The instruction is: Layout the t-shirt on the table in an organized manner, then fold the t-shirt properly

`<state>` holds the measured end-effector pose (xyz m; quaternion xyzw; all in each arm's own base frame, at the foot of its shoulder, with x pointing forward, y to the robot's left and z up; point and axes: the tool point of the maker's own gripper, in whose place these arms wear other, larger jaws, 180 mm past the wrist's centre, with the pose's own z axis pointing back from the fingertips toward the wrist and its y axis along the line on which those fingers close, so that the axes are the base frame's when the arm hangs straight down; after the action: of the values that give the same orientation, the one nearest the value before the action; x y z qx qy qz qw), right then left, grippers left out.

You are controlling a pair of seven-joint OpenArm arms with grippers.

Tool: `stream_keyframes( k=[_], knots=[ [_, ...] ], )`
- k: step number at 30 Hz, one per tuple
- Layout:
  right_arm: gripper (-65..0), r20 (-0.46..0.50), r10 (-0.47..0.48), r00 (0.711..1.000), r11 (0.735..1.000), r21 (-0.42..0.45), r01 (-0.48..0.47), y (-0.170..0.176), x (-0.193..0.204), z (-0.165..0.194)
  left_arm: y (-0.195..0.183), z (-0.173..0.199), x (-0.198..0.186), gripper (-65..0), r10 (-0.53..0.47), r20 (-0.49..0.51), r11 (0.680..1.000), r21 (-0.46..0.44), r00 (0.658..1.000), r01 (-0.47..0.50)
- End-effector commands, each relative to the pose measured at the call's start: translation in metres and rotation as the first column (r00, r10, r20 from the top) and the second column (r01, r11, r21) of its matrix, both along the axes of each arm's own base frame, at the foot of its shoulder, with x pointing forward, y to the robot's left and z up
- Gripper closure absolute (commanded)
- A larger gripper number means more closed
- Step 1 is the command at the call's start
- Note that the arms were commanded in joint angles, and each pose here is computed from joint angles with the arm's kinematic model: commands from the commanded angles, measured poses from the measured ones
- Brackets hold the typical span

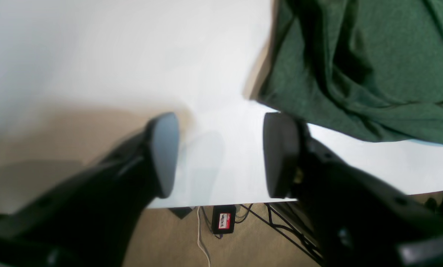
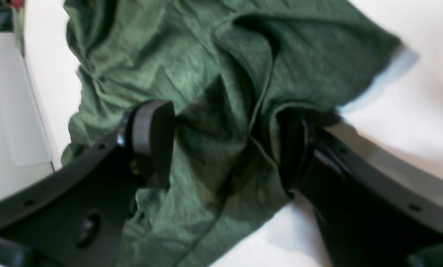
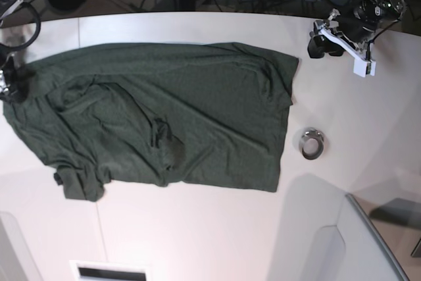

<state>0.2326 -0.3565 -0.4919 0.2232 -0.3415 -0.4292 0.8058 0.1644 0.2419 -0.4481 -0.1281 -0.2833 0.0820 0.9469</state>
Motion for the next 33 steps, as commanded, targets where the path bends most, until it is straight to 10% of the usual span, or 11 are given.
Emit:
stream_keyframes(
  k=[1,5,13,21,33],
  knots=[
    [-28.2,-0.05,0.017,0.999,1.0,-0.001,-0.017,-0.001,-0.008,-0.005,0.002,0.008,0.006,-32.1,-0.004,0.037,1.0,0.006,0.999,0.004],
    [0.0,-0.051,0.019,0.999,1.0,0.004,-0.019,0.001,-0.009,-0.006,-0.005,0.006,0.006,-32.3,-0.008,0.036,1.0,-0.009,0.999,0.009],
    [-1.1,-0.055,0.021,0.998,1.0,0.007,-0.021,0.002,-0.009,-0.006,-0.025,-0.002,0.003,-55.0,0.015,0.028,0.998,-0.064,1.0,-0.013],
    [-1.2,-0.057,0.021,0.998,1.0,0.005,-0.021,0.0,-0.01,-0.006,-0.041,-0.039,0.004,-54.0,0.088,-0.006,0.977,-0.193,0.996,-0.087],
    [-1.4,-0.07,0.02,0.997,1.0,0.004,-0.02,-0.001,-0.016,-0.008,-0.043,-0.042,0.01,-32.9,0.102,0.006,0.973,-0.211,0.995,-0.098]
  ],
)
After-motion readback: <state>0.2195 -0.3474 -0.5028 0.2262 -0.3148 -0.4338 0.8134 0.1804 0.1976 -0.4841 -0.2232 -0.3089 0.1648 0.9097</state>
